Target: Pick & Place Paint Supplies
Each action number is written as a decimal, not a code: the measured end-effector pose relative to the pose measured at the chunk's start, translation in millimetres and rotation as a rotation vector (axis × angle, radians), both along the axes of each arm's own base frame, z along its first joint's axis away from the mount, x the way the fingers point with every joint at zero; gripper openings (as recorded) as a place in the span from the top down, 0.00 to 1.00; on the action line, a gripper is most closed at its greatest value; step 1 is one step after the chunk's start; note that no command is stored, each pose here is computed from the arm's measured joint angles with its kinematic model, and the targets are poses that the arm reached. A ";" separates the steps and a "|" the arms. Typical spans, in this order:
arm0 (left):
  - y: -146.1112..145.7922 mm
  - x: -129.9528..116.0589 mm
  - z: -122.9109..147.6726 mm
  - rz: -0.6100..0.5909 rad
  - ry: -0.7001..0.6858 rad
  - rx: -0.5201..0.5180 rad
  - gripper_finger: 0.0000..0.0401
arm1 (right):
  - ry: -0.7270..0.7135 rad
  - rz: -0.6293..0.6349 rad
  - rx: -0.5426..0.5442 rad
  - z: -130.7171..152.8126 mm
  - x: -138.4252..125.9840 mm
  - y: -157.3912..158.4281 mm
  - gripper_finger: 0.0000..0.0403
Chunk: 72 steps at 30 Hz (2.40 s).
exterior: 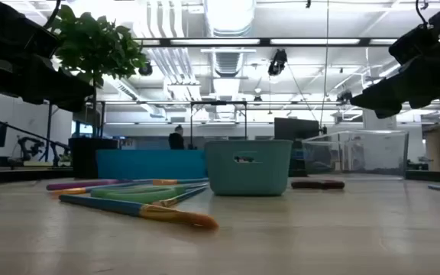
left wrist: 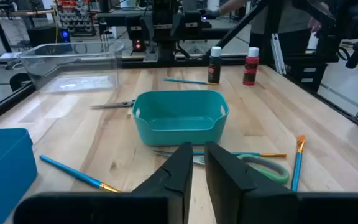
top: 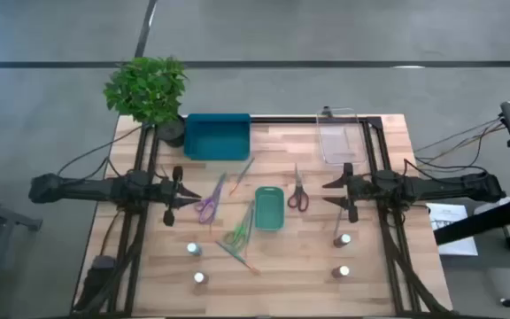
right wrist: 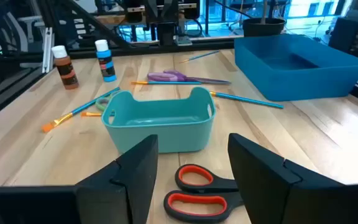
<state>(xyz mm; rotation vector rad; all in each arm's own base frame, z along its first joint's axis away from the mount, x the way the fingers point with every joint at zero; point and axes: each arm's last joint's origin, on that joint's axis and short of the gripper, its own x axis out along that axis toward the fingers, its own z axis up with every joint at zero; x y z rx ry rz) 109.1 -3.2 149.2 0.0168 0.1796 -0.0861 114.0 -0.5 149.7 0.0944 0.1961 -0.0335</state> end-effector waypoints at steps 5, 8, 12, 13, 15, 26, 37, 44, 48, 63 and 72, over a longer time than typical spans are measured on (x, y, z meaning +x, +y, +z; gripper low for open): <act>0.0 0.0 0.1 0.000 0.000 0.000 0.87 | 0.000 0.000 -0.001 0.0 0.0 0.0 0.52; 0.0 0.0 0.1 0.000 0.000 0.000 0.87 | 0.000 -0.001 0.003 0.0 0.0 0.0 0.52; 0.0 0.0 0.0 0.000 0.000 0.000 0.87 | 0.000 0.000 -0.001 0.0 0.0 0.0 0.52; 0.0 0.0 0.1 0.000 0.000 0.000 0.87 | 0.000 0.000 0.000 0.0 0.0 0.0 0.52; 0.0 0.0 0.0 0.000 0.000 0.001 0.87 | 0.000 -0.001 0.004 0.0 0.0 0.0 0.52; 0.0 0.0 0.0 -0.001 0.000 0.003 0.87 | 0.000 0.000 -0.001 0.0 0.0 0.0 0.52; 0.0 0.0 0.0 -0.001 0.000 0.003 0.87 | 0.000 -0.001 0.003 0.0 0.0 0.0 0.52; 0.0 0.0 0.0 -0.001 0.000 0.003 0.87 | -0.015 -0.007 0.039 1.4 0.2 0.0 0.52; 0.0 0.0 0.0 -0.001 0.000 0.003 0.87 | -0.024 -0.058 0.309 1.6 0.3 0.1 0.52; 0.0 0.0 0.1 -0.001 0.000 0.000 0.87 | -0.282 -0.175 0.927 21.9 1.6 -3.0 0.52; 0.0 0.0 0.1 -0.001 -0.001 0.003 0.87 | -0.616 -0.111 0.901 52.1 -4.7 -5.3 0.52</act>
